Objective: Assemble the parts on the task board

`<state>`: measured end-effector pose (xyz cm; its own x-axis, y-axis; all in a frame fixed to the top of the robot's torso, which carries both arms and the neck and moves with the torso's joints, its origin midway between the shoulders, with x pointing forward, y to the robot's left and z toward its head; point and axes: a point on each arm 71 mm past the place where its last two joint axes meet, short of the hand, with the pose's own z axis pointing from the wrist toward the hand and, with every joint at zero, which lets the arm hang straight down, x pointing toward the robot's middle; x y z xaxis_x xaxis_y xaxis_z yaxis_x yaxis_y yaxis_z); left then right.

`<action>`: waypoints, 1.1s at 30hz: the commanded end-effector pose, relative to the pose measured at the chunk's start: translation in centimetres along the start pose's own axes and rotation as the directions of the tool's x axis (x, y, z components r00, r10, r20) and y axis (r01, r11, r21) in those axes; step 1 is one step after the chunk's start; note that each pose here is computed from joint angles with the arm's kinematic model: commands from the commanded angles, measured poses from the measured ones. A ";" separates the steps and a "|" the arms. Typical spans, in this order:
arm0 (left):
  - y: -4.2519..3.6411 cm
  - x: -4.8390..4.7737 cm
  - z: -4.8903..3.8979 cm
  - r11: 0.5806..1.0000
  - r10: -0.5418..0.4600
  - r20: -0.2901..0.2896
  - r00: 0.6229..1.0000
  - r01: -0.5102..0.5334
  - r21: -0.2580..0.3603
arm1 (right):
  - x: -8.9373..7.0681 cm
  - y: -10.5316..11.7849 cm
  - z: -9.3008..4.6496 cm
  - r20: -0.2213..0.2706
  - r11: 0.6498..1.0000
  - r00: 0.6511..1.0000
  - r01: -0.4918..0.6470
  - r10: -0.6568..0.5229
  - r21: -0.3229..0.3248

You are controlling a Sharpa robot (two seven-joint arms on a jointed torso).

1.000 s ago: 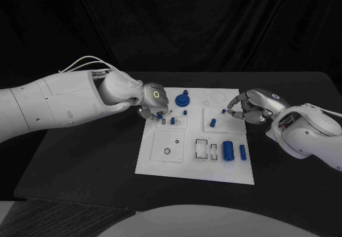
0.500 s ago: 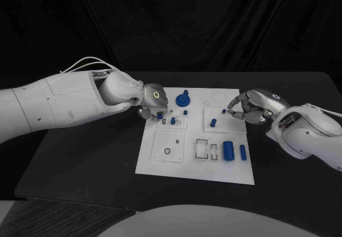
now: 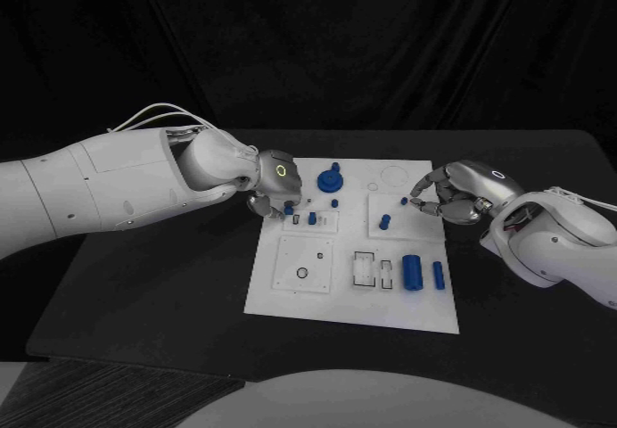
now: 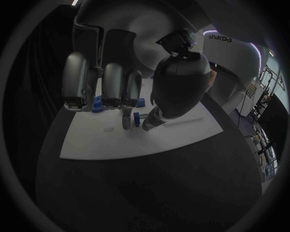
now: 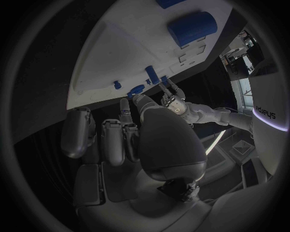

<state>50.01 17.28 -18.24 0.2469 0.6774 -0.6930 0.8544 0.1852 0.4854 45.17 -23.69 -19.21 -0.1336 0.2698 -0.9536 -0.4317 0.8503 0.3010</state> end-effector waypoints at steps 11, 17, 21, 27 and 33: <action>0.01 0.09 -0.15 1.000 0.005 0.009 1.000 -0.005 -0.012 | 0.0 -0.1 -0.1 -0.002 1.000 1.000 0.001 -0.001 0.013; 0.02 0.12 -0.33 1.000 0.009 0.022 1.000 -0.008 -0.016 | 0.0 -0.1 0.0 -0.001 1.000 1.000 0.001 -0.001 0.012; -0.01 0.10 -0.44 1.000 0.012 0.031 0.999 -0.011 -0.015 | 0.0 -0.1 0.0 -0.001 1.000 1.000 0.001 -0.001 0.012; -0.04 0.14 -0.62 1.000 0.014 0.042 0.999 -0.014 -0.014 | 0.0 -0.1 0.0 -0.001 1.000 1.000 0.002 -0.002 0.012; 0.01 0.16 -0.63 1.000 0.015 0.043 0.999 -0.014 -0.017 | 0.1 -0.1 0.0 -0.002 1.000 1.000 0.001 -0.001 0.011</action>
<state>49.85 17.99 -18.03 0.2652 0.6582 -0.7045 0.8437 0.1952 0.5000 45.18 -23.68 -19.22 -0.1340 0.2695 -0.9536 -0.4317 0.8504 0.3009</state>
